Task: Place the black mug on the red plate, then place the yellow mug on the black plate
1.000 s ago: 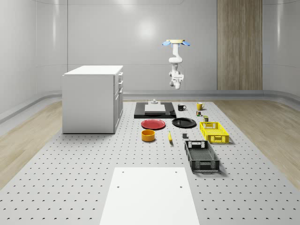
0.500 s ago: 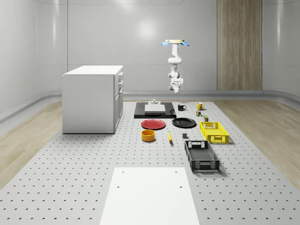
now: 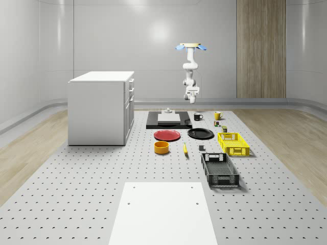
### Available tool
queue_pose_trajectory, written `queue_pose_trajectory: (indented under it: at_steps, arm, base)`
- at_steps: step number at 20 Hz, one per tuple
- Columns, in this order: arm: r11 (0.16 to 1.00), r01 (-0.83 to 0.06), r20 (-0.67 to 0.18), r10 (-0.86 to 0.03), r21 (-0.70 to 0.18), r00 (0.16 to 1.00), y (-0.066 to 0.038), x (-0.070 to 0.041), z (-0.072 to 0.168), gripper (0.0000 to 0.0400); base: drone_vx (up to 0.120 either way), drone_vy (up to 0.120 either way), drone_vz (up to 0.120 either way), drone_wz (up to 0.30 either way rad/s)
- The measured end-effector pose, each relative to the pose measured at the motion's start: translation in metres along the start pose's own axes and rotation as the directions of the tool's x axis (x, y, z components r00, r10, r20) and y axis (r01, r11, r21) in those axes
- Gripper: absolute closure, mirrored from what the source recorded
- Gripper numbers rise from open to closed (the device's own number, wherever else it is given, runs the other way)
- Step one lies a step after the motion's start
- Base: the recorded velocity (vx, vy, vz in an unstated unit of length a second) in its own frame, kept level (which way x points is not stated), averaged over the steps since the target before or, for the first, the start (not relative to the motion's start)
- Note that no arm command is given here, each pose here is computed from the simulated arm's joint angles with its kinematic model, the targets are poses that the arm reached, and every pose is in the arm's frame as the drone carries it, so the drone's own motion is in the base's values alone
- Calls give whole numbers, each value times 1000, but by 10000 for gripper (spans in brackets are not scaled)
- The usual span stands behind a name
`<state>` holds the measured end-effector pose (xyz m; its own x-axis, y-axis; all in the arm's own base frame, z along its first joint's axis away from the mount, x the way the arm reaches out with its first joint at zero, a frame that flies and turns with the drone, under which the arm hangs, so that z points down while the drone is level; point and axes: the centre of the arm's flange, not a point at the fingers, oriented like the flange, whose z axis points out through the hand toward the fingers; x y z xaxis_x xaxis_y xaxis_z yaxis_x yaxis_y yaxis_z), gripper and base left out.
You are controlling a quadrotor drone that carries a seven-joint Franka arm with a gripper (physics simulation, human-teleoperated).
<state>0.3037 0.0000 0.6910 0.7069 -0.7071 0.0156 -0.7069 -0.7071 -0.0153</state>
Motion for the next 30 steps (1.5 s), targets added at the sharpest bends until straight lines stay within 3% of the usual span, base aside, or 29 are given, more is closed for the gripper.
queue_pose_trajectory:
  at_steps: [30]
  arm:
    - [1000,0,-40,0,-8,999,-1,-4,-1,0]
  base:
    - [120,0,0,0]
